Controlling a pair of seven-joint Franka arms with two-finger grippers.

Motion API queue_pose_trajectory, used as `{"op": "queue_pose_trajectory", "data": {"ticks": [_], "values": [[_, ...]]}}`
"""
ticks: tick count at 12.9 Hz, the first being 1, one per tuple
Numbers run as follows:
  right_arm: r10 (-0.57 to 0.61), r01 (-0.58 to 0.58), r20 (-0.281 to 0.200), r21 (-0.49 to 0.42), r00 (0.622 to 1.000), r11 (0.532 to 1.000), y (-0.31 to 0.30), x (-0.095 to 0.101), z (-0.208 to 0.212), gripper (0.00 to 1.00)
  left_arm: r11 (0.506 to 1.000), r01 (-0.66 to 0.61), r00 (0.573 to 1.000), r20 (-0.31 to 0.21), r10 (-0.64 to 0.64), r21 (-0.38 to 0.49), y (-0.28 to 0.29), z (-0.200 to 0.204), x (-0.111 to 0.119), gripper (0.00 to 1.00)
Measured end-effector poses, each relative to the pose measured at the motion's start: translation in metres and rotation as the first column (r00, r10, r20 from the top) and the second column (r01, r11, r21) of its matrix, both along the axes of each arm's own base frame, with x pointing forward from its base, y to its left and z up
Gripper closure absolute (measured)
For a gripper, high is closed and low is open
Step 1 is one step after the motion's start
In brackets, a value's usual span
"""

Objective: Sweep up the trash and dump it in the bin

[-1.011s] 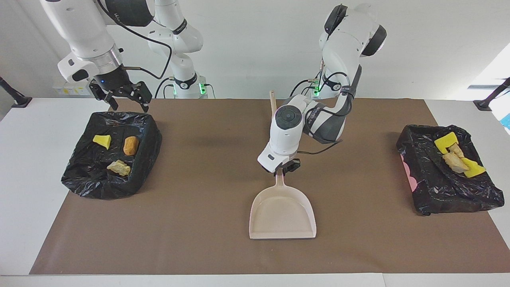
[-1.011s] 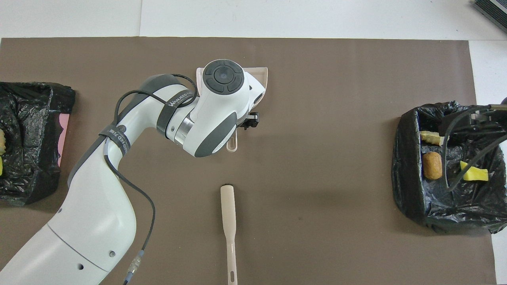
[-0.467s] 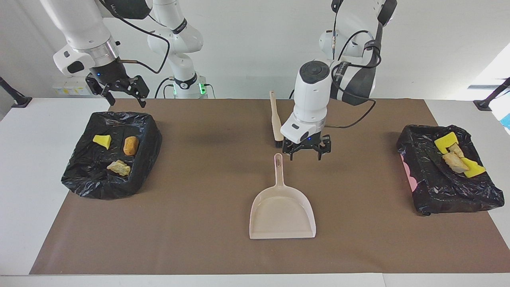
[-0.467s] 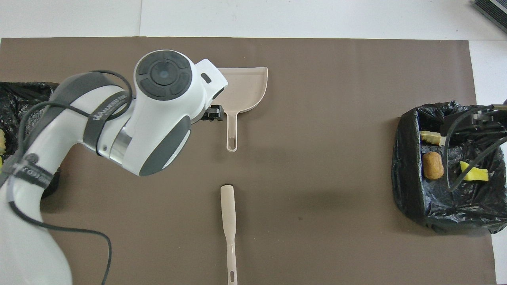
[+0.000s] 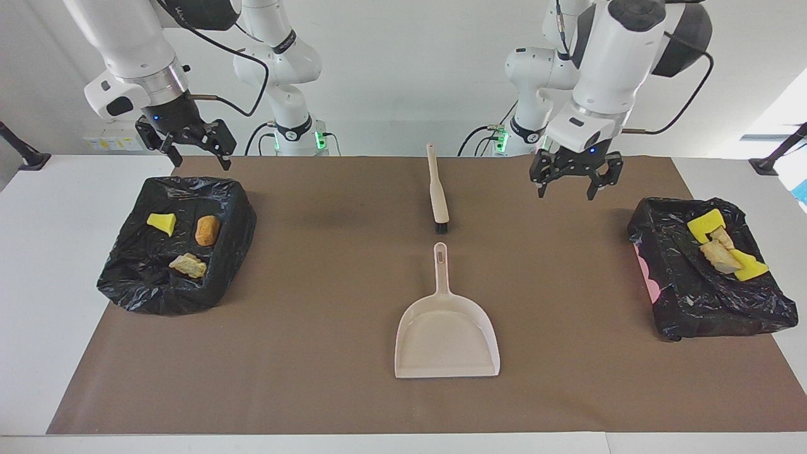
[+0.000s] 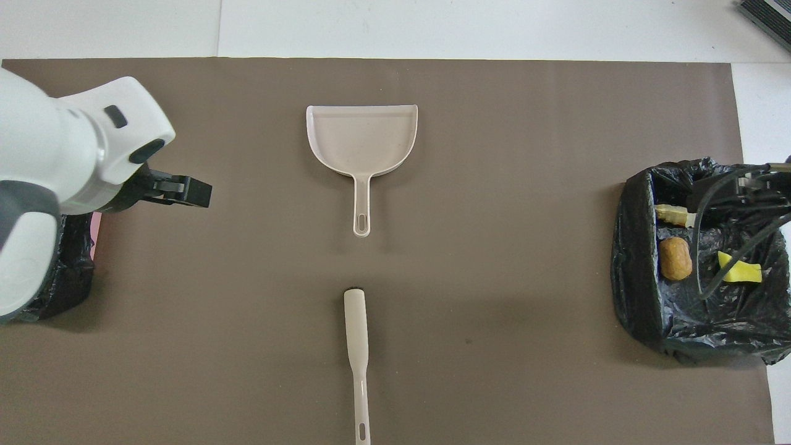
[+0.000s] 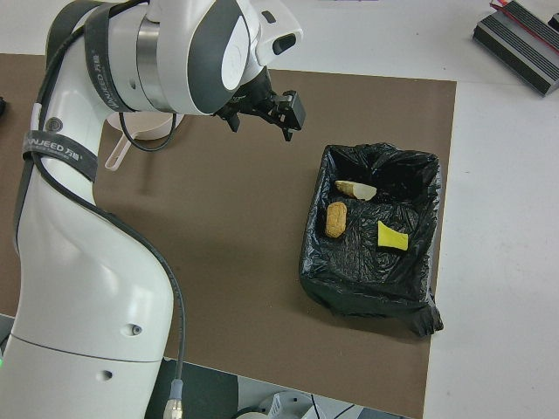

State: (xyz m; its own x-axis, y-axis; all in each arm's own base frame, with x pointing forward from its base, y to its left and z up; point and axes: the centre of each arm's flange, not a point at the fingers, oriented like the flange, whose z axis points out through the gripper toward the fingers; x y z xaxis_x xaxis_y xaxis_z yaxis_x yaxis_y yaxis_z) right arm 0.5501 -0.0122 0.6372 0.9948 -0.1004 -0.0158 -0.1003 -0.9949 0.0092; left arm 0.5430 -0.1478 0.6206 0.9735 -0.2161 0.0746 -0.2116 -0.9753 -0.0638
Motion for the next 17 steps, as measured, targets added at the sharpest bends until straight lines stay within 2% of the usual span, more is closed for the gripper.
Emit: {"op": "queue_pose_trajectory", "data": {"ticks": [3,5,9,17], "values": [[0.0,0.0,0.0,0.0,1.0,1.0,0.0,0.0,0.0,0.0,1.0,0.007,1.0,-0.021,-0.007,0.003,0.045,0.027,-0.01,0.0],[0.0,0.0,0.0,0.0,1.0,1.0,0.0,0.0,0.0,0.0,1.0,-0.017,0.999,-0.042,0.016,-0.027,0.063,0.038,-0.012,0.0],[0.0,0.0,0.0,0.0,1.0,1.0,0.0,0.0,0.0,0.0,0.999,-0.033,0.998,-0.062,0.03,-0.04,0.072,0.041,-0.013,0.0],[0.0,0.0,0.0,0.0,1.0,1.0,0.0,0.0,0.0,0.0,0.996,-0.073,0.996,-0.051,0.071,-0.043,0.095,0.049,-0.014,0.0]]}}
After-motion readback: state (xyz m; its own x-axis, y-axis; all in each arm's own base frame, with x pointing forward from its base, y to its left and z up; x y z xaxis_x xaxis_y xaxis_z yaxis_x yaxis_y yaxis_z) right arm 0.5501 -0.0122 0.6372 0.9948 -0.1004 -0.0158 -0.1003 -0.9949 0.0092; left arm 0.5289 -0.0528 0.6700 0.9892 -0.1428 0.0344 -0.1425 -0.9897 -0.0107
